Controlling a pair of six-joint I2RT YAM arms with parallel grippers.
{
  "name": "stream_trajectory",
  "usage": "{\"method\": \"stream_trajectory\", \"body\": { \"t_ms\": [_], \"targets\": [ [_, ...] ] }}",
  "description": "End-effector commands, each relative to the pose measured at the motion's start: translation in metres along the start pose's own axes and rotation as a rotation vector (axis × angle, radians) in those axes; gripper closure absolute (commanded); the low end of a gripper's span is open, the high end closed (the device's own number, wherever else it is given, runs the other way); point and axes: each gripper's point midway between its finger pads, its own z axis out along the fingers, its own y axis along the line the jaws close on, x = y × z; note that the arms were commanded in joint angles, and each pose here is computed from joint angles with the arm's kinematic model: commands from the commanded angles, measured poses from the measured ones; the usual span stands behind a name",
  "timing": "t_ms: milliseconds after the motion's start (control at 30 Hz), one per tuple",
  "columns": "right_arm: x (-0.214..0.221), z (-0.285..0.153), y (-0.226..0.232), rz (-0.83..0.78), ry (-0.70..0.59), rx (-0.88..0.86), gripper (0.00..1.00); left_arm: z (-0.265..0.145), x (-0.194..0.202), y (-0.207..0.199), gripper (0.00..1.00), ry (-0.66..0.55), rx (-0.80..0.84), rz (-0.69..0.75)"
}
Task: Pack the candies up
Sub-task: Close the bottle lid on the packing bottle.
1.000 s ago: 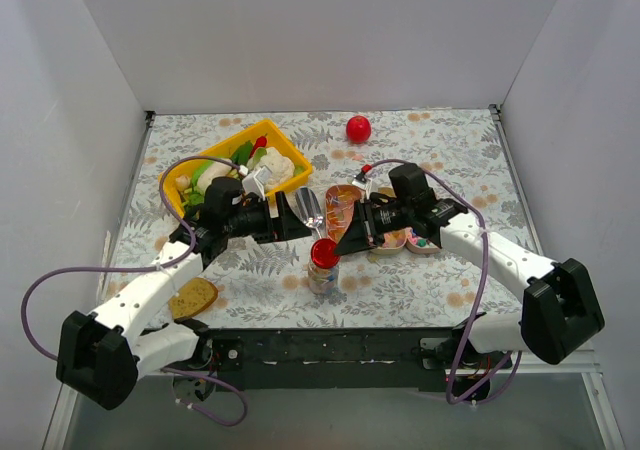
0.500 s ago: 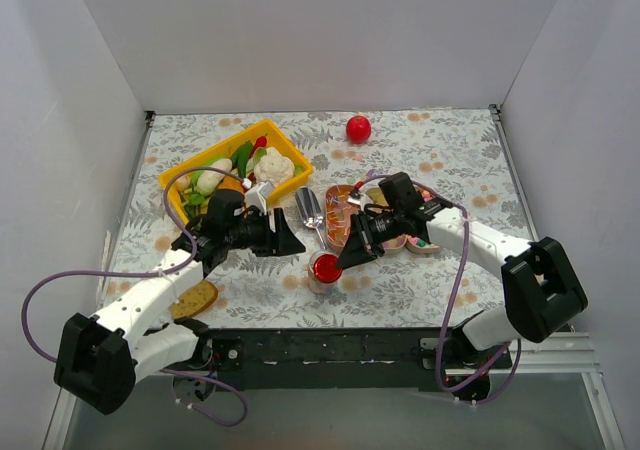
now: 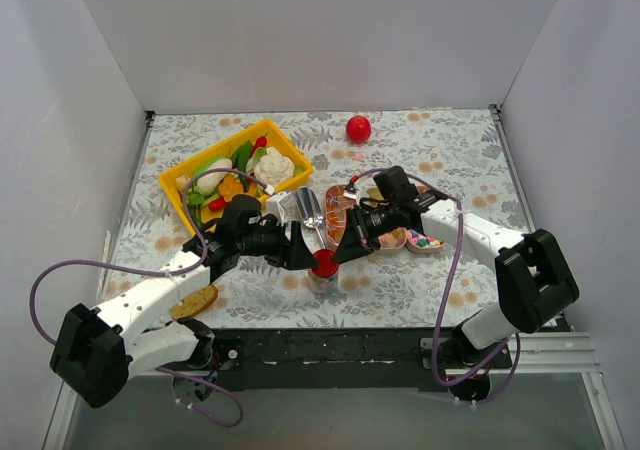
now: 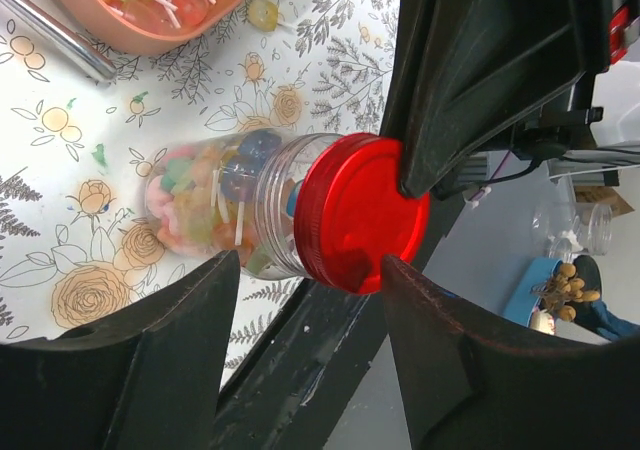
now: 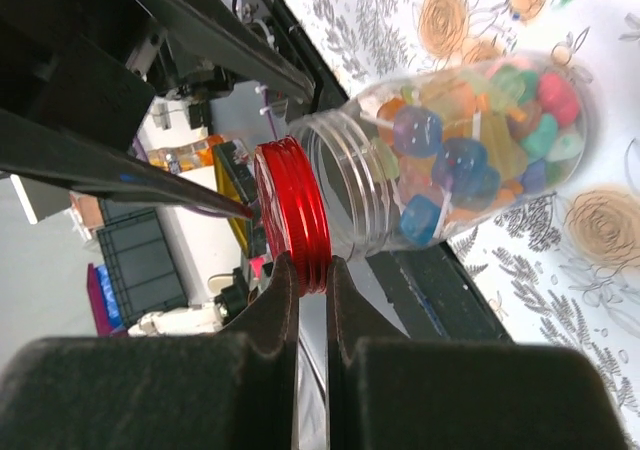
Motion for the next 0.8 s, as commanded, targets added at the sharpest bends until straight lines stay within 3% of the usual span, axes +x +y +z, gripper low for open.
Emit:
{"method": "stream_trajectory", "body": {
  "t_ms": [0,500,767],
  "targets": [
    [-0.018,0.001,-0.020,-0.028,-0.058,0.127,0.99,0.002,-0.006,0.001,0.43,-0.016,-0.017,0.047],
    [-0.012,0.003,-0.033,-0.026,-0.022,0.157,0.98,0.007,-0.009,0.005,0.49,-0.012,-0.040,0.034],
    [-0.004,0.004,-0.038,0.013,0.012,0.164,0.76,0.008,-0.008,0.002,0.55,0.003,-0.021,0.031]
  ]
}}
